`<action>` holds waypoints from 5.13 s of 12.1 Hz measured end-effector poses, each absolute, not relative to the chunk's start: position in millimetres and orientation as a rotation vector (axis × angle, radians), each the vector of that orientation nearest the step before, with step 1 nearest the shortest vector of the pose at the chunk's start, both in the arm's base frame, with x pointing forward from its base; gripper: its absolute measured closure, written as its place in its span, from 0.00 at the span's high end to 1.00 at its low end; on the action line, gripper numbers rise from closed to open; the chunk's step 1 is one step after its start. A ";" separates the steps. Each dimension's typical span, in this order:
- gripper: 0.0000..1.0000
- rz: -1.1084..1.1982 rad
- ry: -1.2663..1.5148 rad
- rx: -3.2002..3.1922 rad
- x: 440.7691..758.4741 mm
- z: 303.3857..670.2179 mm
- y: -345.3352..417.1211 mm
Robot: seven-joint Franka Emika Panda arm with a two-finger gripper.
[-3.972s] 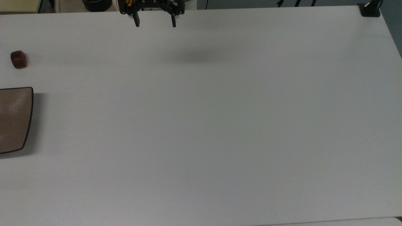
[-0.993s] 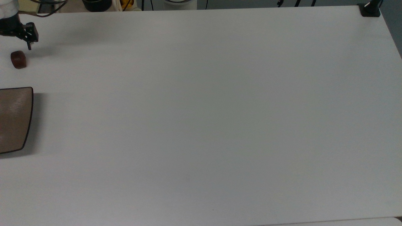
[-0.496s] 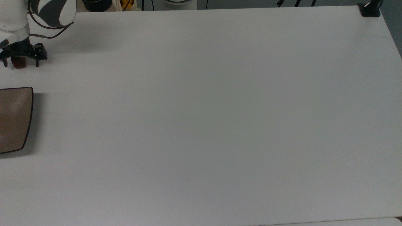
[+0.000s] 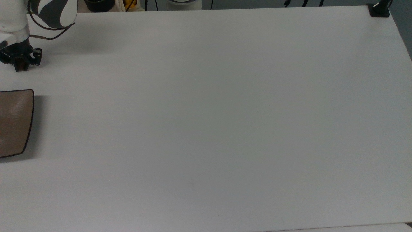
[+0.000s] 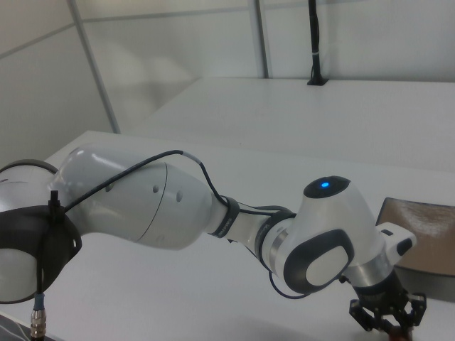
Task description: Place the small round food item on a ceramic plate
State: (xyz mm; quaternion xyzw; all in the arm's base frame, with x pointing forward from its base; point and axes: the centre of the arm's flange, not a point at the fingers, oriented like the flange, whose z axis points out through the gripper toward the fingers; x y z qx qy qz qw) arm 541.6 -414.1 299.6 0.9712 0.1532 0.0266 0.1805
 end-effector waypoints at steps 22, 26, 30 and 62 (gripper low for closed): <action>0.12 0.716 -0.562 2.681 663.5 390.8 -371.1; 0.11 0.869 -0.736 2.627 683.6 379.5 -369.9; 0.52 0.873 -0.762 2.625 684.5 376.1 -370.2; 1.00 0.043 -0.027 3.104 559.9 542.2 -6.2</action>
